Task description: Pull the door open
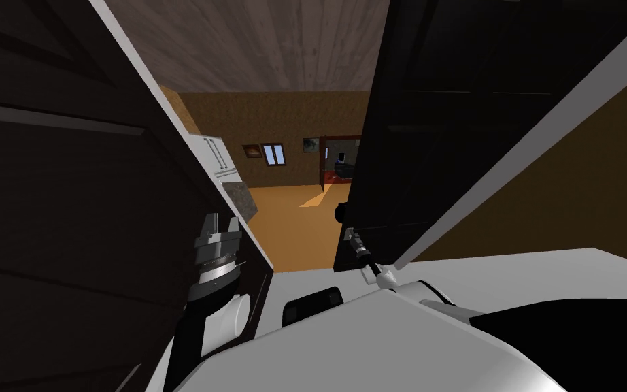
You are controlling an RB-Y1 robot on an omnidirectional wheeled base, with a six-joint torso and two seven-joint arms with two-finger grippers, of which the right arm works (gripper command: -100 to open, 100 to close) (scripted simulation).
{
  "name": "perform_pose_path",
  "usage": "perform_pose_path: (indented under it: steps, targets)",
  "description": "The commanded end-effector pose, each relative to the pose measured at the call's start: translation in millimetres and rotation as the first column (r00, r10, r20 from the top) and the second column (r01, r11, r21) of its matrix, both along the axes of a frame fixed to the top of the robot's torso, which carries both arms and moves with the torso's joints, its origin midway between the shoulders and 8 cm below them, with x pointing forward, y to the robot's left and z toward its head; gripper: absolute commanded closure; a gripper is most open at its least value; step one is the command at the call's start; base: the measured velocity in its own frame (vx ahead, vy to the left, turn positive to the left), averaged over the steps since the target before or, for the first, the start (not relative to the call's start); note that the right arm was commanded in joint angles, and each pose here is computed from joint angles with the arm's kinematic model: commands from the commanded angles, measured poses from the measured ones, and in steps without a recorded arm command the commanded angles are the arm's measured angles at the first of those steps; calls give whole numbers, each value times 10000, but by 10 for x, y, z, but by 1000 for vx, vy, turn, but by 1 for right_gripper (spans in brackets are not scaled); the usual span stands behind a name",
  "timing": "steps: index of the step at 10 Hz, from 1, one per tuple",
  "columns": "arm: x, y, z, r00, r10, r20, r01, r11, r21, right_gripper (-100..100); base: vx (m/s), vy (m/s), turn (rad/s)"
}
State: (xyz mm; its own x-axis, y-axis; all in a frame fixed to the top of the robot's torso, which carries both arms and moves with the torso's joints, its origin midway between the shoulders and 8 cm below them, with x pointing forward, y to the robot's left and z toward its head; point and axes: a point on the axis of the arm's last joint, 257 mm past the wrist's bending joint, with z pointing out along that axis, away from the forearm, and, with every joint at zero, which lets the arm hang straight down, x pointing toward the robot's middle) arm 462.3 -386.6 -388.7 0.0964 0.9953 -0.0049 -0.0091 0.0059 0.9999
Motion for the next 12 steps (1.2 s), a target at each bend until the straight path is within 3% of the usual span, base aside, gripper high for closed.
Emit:
perform_pose_path:
  steps: [1, 2, 7, 8, 11, 12]
  targets:
    - [-44, 42, -37, 9997, 227, -66, -227, 9997, 31, 100, -199, -42, 83]
    - [-44, 42, -37, 9997, 227, -66, -227, 9997, 31, 100, -144, -25, 31]
    - [-98, 133, -28, 9942, 1067, -87, -1067, 9943, 55, 100, -204, -67, 99]
    - [-96, 126, -27, 9951, 980, -92, -979, 9952, 39, 100, -101, -30, 29]
    - [-214, 165, -38, 9880, 1538, -99, -1538, 9881, 41, 100, -185, -60, 86]
    - [-214, 165, -38, 9880, 1538, -99, -1538, 9881, 41, 100, -137, -32, 21]
